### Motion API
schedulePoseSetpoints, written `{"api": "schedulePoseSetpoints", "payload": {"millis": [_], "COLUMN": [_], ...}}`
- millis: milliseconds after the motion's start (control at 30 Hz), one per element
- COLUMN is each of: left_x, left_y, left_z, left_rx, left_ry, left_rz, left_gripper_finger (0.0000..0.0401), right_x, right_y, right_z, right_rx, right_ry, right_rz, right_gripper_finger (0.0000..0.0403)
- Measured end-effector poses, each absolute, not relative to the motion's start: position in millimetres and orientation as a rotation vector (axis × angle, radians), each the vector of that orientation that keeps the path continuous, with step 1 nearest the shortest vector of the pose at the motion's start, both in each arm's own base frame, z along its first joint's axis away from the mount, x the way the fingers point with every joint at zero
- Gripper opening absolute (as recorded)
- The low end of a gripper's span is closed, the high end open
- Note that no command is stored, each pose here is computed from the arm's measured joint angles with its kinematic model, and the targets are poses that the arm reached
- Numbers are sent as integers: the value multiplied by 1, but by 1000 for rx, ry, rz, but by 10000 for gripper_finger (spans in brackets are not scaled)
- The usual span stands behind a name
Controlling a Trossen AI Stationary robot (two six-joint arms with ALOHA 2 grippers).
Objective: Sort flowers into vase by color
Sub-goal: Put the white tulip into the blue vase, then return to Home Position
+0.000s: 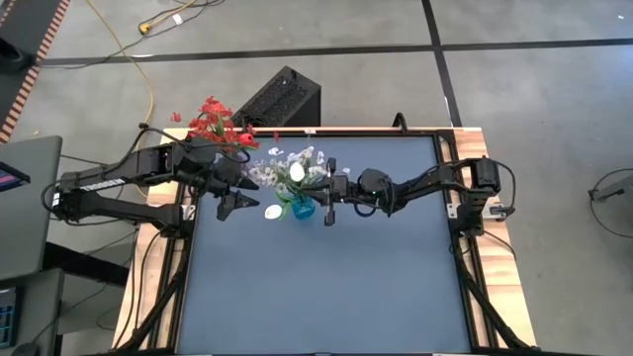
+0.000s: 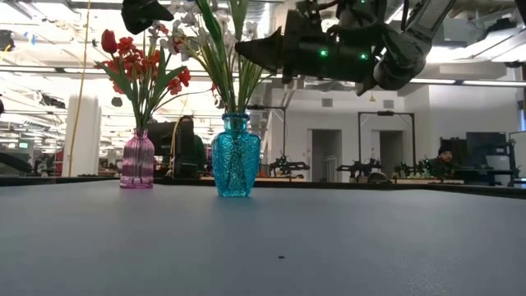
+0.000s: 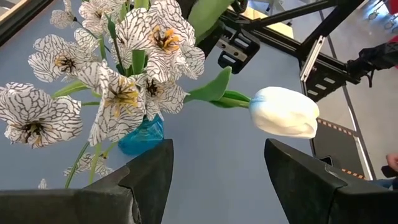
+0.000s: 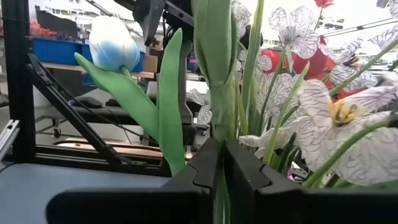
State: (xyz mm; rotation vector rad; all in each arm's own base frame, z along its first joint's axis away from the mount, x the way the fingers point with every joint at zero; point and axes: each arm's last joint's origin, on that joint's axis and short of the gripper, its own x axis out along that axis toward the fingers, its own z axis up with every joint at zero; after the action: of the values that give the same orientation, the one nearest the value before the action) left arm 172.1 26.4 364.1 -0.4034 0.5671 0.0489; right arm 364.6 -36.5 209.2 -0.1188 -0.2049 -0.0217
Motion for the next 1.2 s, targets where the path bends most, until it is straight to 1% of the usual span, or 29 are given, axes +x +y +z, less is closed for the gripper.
{"api": "schedulePoseSetpoints", "payload": {"millis": [267,367,433,567,667,800,933,1067,1200], "left_x": [172,172,172,172,172,171,171,165,152], "left_y": [26,26,26,26,26,24,22,18,15], "left_z": [364,364,364,364,364,364,365,366,372], "left_rx": [-407,-412,-415,-415,-416,-427,-433,-425,-383], "left_ry": [567,569,570,571,572,574,579,589,545], "left_rz": [43,34,25,24,21,-16,-85,-156,-99], "left_gripper_finger": [240,240,240,240,240,240,240,240,240], "right_x": [365,365,364,362,357,345,327,305,282], "right_y": [-37,-37,-36,-38,-37,-35,-32,-25,-16], "right_z": [208,208,209,209,212,224,240,260,284], "right_rx": [-98,-92,-49,35,53,66,80,114,174], "right_ry": [-191,-184,-176,-87,7,116,214,275,264], "right_rz": [-19,-18,-13,-8,-7,-1,17,26,44], "right_gripper_finger": [81,98,111,142,165,188,203,205,203]}}
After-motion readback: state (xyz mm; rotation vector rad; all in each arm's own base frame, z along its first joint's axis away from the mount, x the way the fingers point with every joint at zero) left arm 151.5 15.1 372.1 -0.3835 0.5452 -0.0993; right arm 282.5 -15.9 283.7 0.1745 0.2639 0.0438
